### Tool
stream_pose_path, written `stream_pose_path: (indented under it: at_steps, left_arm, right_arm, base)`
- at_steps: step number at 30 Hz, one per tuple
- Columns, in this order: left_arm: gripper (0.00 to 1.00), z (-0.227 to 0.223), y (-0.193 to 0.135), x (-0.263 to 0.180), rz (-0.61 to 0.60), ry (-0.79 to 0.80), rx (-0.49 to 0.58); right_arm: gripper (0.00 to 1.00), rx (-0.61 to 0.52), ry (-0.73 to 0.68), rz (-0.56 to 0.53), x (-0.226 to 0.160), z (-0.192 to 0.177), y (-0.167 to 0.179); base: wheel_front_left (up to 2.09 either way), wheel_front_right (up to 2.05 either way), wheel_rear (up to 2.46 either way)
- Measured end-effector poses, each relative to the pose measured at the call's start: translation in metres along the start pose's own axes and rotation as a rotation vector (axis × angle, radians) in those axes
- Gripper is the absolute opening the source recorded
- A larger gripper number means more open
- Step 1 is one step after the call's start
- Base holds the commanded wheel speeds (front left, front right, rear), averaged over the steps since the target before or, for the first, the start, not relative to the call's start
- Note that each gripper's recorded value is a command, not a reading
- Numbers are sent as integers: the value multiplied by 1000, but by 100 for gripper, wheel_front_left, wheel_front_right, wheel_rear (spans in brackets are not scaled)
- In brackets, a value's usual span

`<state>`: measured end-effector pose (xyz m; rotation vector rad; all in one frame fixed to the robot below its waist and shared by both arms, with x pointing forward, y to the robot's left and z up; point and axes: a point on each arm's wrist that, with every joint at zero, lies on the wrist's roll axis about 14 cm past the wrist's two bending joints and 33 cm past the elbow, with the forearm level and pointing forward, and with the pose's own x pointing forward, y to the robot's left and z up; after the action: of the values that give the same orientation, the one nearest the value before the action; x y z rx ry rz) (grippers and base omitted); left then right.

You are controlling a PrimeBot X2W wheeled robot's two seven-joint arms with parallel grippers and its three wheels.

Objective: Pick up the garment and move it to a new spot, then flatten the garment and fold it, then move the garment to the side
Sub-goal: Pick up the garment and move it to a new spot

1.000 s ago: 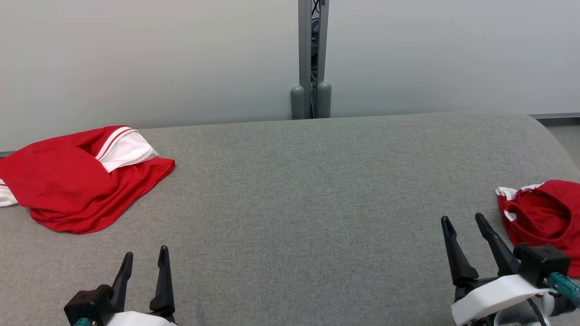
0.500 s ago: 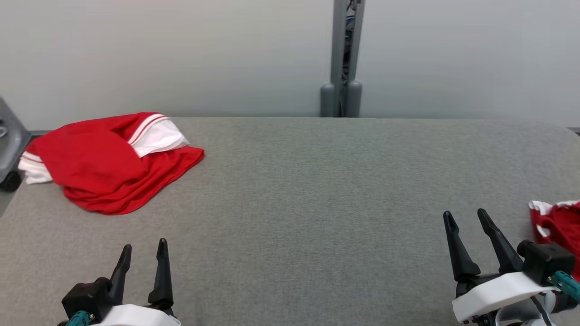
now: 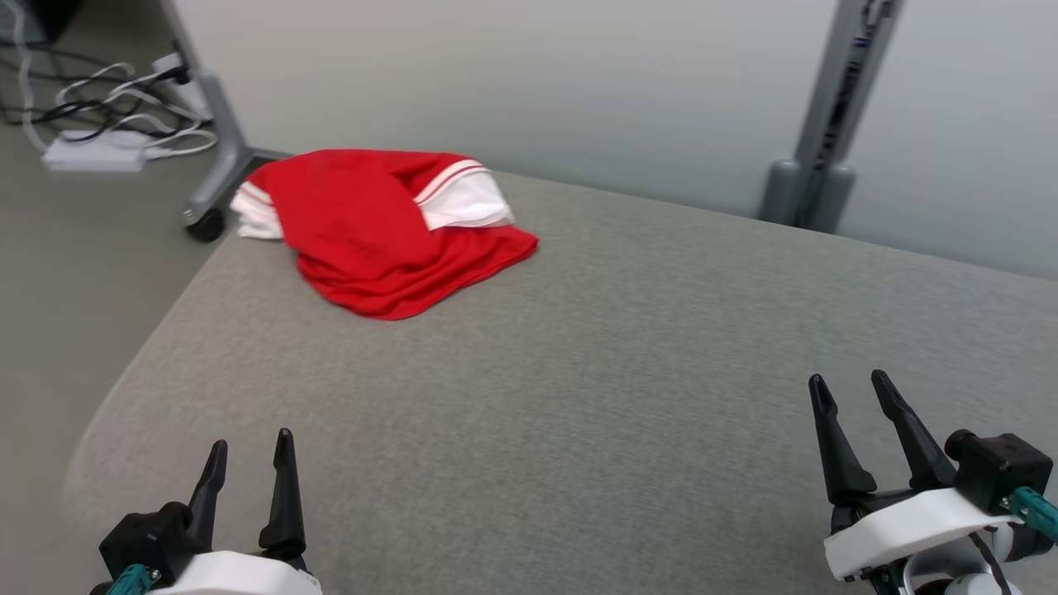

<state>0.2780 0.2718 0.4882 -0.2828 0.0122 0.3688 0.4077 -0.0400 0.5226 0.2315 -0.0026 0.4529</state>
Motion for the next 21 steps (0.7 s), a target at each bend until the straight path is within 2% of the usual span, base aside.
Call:
stream_pose_path:
  at_steps: [10,16,21]
  left_arm:
    - [100,6,41,-21,135,-19,1]
    - [100,7,43,-21,142,-21,4]
    - [100,20,32,-3,93,-46,17]
  right_arm:
    - [100,18,39,121,27,-16,38]
    - [100,20,41,126,28,-17,39]
    - [100,19,35,97,26,-15,29]
  base:
    - [0,0,0]
    - [0,0,0]
    - [0,0,0]
